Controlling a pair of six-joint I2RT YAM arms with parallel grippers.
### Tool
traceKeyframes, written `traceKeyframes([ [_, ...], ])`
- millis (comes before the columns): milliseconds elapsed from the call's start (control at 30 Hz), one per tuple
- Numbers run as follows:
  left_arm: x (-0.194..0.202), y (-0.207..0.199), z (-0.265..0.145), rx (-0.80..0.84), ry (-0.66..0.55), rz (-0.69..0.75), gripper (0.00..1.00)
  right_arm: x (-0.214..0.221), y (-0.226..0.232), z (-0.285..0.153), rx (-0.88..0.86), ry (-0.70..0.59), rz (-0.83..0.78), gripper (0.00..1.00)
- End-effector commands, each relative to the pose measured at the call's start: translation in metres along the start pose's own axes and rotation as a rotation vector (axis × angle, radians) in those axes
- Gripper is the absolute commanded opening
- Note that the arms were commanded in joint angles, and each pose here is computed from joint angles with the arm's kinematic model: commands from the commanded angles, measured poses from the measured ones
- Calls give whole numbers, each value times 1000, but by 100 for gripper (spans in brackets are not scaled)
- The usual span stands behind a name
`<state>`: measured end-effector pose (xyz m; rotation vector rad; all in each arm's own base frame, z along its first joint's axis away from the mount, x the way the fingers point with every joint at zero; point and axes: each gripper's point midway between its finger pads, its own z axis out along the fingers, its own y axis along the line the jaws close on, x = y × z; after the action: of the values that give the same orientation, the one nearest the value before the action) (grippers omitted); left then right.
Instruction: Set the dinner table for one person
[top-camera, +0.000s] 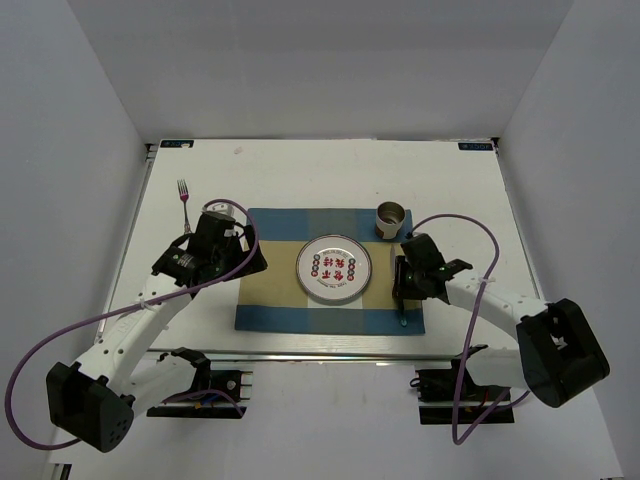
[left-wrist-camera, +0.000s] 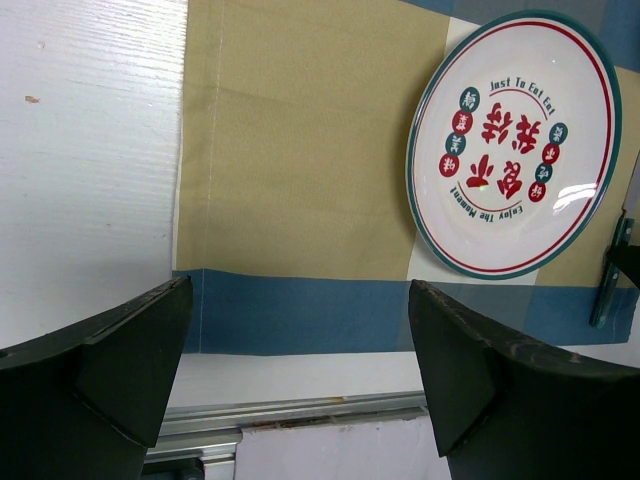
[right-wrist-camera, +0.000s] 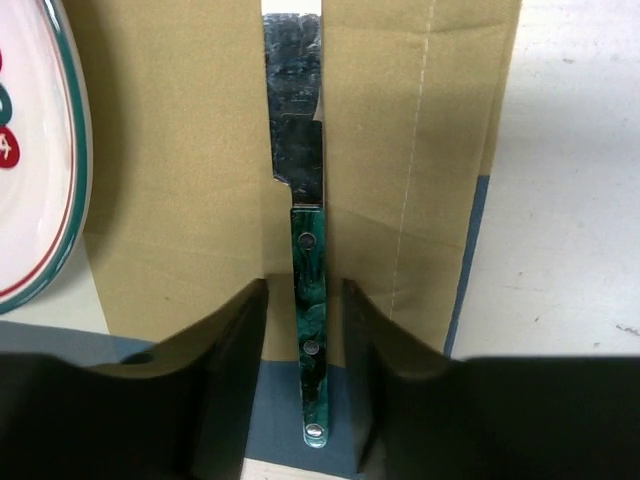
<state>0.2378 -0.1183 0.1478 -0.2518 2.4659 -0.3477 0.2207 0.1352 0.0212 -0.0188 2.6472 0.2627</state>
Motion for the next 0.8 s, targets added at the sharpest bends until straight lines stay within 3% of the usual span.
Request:
traceKeyframes([
  [0, -10, -4, -7, 21, -37, -7, 98, -20, 12, -9, -35, -61, -1, 43],
  [100, -16, -5, -9, 14, -53, -17, 98, -31, 19, -18, -65, -98, 10, 69],
  [133, -20, -6, -10, 8, -63, -36, 98, -33, 20, -21, -71, -106, 10, 84],
  [400, -78, 18, -8, -207, -247, -258, 98, -69, 42, -67, -175, -239, -3, 89],
  [533, -113, 22, 10, -287, -223, -302, 98, -76, 38, -73, -137, -249, -22, 89],
  [633, -146, 44, 7, -369, -253, -362, 98, -77, 37, -77, -137, -251, -28, 89],
  [767, -166, 93, 43, -463, -183, -418, 98, -72, 49, -89, -242, -283, -37, 89],
])
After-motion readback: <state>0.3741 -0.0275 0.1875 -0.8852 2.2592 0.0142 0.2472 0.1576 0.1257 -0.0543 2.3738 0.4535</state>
